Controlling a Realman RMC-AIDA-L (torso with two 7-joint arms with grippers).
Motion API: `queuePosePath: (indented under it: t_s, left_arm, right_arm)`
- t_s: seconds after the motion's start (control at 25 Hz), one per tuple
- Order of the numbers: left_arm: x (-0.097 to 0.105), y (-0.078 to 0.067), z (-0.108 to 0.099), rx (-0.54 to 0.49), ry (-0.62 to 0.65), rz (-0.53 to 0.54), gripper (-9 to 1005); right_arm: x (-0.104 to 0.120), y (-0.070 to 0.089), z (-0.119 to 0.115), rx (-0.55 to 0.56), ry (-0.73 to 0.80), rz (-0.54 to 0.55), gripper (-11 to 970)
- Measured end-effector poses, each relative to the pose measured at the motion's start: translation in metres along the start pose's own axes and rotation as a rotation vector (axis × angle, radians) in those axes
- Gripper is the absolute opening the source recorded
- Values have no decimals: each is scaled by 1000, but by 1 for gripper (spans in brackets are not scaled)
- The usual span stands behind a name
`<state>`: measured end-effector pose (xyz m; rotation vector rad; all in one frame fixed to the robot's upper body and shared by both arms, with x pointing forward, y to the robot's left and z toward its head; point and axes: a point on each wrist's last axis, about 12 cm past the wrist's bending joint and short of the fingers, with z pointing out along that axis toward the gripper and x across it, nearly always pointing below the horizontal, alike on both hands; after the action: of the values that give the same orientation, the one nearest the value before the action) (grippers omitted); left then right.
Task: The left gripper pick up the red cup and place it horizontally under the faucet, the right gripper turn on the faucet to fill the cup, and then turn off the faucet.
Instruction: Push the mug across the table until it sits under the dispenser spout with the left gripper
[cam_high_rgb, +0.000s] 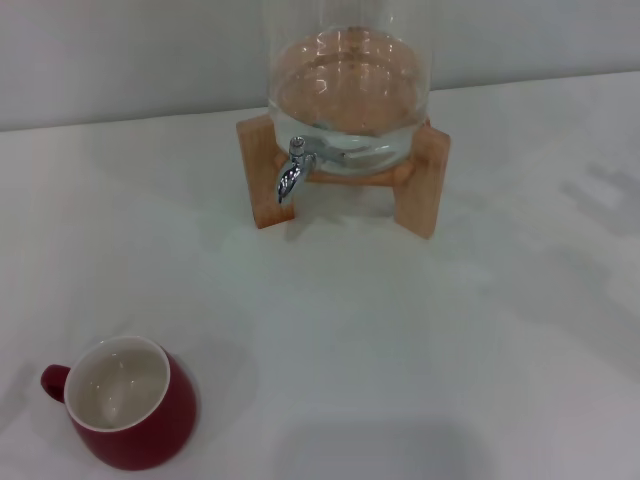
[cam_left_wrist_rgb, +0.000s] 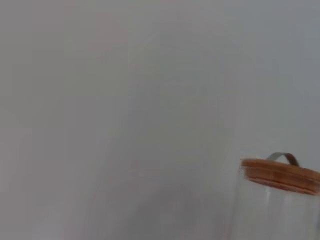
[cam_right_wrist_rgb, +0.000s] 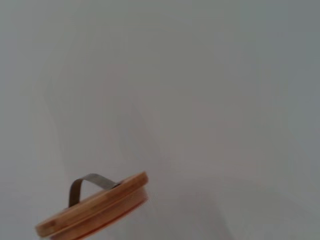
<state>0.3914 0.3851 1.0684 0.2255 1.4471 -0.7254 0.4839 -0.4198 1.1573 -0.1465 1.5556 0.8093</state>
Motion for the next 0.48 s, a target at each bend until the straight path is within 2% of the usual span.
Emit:
queuePosePath:
  t_s: [0.12,0.36,0.48]
  left_arm:
    - [11,-3,-5,-54,-31,17,867]
    - [37,-5,-6,-158,-2,48,866]
    - [42,-4,-4,-176,15,47,866]
  right_arm:
    - [-1,-1,0,7,1,-1,658]
    - [-2,-3,1,15,-1,-3,658]
    - [-2,-3,1,16,-1,-3,657]
